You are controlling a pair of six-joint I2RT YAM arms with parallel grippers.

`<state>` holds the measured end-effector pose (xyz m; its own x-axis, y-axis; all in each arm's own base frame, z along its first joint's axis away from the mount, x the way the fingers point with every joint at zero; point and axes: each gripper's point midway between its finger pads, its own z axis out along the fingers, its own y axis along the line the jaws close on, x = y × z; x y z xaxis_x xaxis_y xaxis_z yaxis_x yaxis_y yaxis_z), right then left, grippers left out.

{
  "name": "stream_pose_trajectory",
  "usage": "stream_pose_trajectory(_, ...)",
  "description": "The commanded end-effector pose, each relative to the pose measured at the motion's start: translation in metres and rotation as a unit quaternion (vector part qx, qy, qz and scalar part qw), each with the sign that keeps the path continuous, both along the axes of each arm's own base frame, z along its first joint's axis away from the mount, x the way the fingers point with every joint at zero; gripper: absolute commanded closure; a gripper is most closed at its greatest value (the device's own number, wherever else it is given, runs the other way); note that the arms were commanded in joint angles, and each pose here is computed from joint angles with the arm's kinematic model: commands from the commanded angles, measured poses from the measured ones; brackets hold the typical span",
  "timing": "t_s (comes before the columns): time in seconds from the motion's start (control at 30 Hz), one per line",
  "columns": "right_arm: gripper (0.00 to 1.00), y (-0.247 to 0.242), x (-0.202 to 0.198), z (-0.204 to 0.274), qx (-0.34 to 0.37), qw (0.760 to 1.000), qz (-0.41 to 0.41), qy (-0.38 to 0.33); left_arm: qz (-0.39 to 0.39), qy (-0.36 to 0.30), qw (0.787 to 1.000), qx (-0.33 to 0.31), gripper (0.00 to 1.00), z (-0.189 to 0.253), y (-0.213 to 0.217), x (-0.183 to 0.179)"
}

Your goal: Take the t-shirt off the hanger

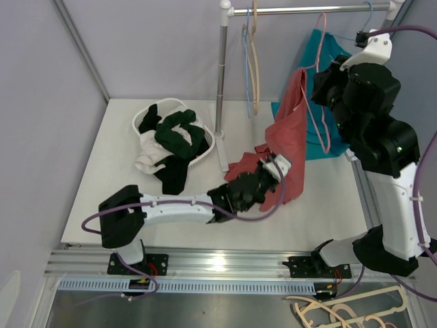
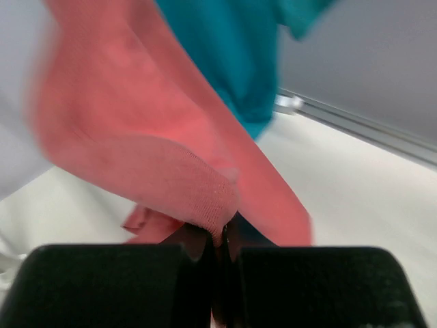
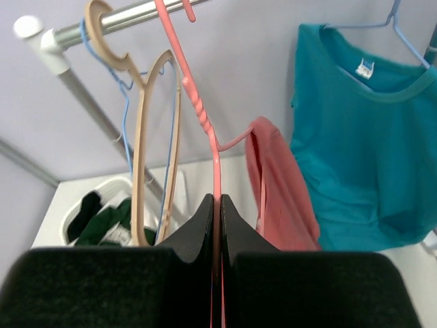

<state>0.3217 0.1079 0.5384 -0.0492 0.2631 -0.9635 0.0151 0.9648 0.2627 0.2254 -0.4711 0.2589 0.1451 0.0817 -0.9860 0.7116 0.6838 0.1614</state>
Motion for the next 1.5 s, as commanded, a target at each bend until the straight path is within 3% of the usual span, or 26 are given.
stream_pose_trajectory(0.0, 1.00, 0.004, -0.035, -0.003, 0.024, 0.998, 0.060, 0.019, 0.023, 0.021, 0.998, -0.062, 0.99, 0.067, 0.013, 0.033)
stream_pose_trajectory(0.1, 1.00, 0.002, -0.046, -0.018, 0.008, 0.996, 0.071, 0.046, 0.063, 0.000, 0.996, -0.067, 0.99, 0.105, 0.021, 0.056)
stream_pose_trajectory(0.13, 1.00, 0.000, -0.047, -0.023, 0.001, 0.996, 0.069, 0.053, 0.074, 0.018, 0.996, -0.054, 0.99, 0.093, 0.019, 0.068)
stream_pose_trajectory(0.2, 1.00, -0.005, -0.053, -0.023, -0.009, 0.996, 0.070, 0.048, 0.081, 0.040, 0.994, -0.062, 0.99, 0.110, 0.016, 0.079)
stream_pose_trajectory(0.23, 1.00, -0.006, -0.054, -0.020, -0.009, 0.997, 0.070, 0.039, 0.079, 0.067, 0.994, -0.040, 0.99, 0.092, 0.014, 0.082)
stream_pose_trajectory(0.3, 1.00, -0.005, -0.049, -0.019, -0.027, 0.997, 0.072, 0.032, 0.071, 0.079, 0.993, -0.041, 0.99, 0.079, 0.013, 0.078)
stream_pose_trajectory(0.43, 1.00, 0.006, -0.025, -0.016, -0.056, 0.996, 0.069, 0.018, 0.007, 0.092, 0.994, -0.061, 0.99, 0.074, 0.020, 0.044)
stream_pose_trajectory(0.53, 1.00, 0.014, -0.002, -0.010, -0.064, 0.996, 0.064, 0.000, -0.043, 0.111, 0.992, -0.040, 0.99, 0.064, 0.031, 0.011)
stream_pose_trajectory(0.7, 1.00, 0.016, 0.033, 0.004, -0.051, 0.995, 0.084, -0.029, -0.023, 0.055, 0.994, -0.087, 0.99, 0.113, 0.088, -0.015)
stream_pose_trajectory(0.87, 1.00, 0.019, 0.070, 0.013, -0.032, 0.993, 0.103, -0.056, 0.097, -0.016, 0.989, -0.112, 0.99, 0.148, 0.168, 0.010)
stream_pose_trajectory(0.93, 1.00, 0.016, 0.078, 0.023, -0.027, 0.992, 0.099, -0.079, 0.147, -0.036, 0.977, -0.152, 0.99, 0.169, 0.207, 0.024)
stream_pose_trajectory(1.03, 1.00, 0.019, 0.087, 0.035, -0.025, 0.988, 0.108, -0.105, 0.185, -0.046, 0.968, -0.161, 0.99, 0.175, 0.239, 0.040)
stream_pose_trajectory(1.17, 1.00, 0.030, 0.106, 0.032, -0.026, 0.987, 0.123, -0.097, 0.257, -0.100, 0.945, -0.174, 0.99, 0.232, 0.289, 0.060)
stream_pose_trajectory(1.27, 1.00, 0.036, 0.118, 0.028, -0.024, 0.987, 0.129, -0.095, 0.260, -0.107, 0.942, -0.181, 0.99, 0.258, 0.296, 0.076)
stream_pose_trajectory(1.3, 1.00, 0.039, 0.120, 0.029, -0.022, 0.985, 0.135, -0.101, 0.270, -0.128, 0.931, -0.208, 0.99, 0.288, 0.312, 0.077)
stream_pose_trajectory(1.37, 1.00, 0.042, 0.127, 0.024, -0.019, 0.985, 0.138, -0.099, 0.266, -0.140, 0.930, -0.209, 0.99, 0.301, 0.311, 0.088)
stream_pose_trajectory(1.4, 1.00, 0.043, 0.133, 0.021, -0.019, 0.985, 0.140, -0.097, 0.280, -0.135, 0.932, -0.188, 0.99, 0.293, 0.305, 0.112)
stream_pose_trajectory(1.43, 1.00, 0.046, 0.137, 0.018, -0.019, 0.985, 0.144, -0.096, 0.280, -0.168, 0.919, -0.222, 0.99, 0.339, 0.315, 0.105)
stream_pose_trajectory(1.47, 1.00, 0.047, 0.141, 0.015, -0.018, 0.985, 0.146, -0.094, 0.282, -0.179, 0.916, -0.220, 0.99, 0.347, 0.313, 0.113)
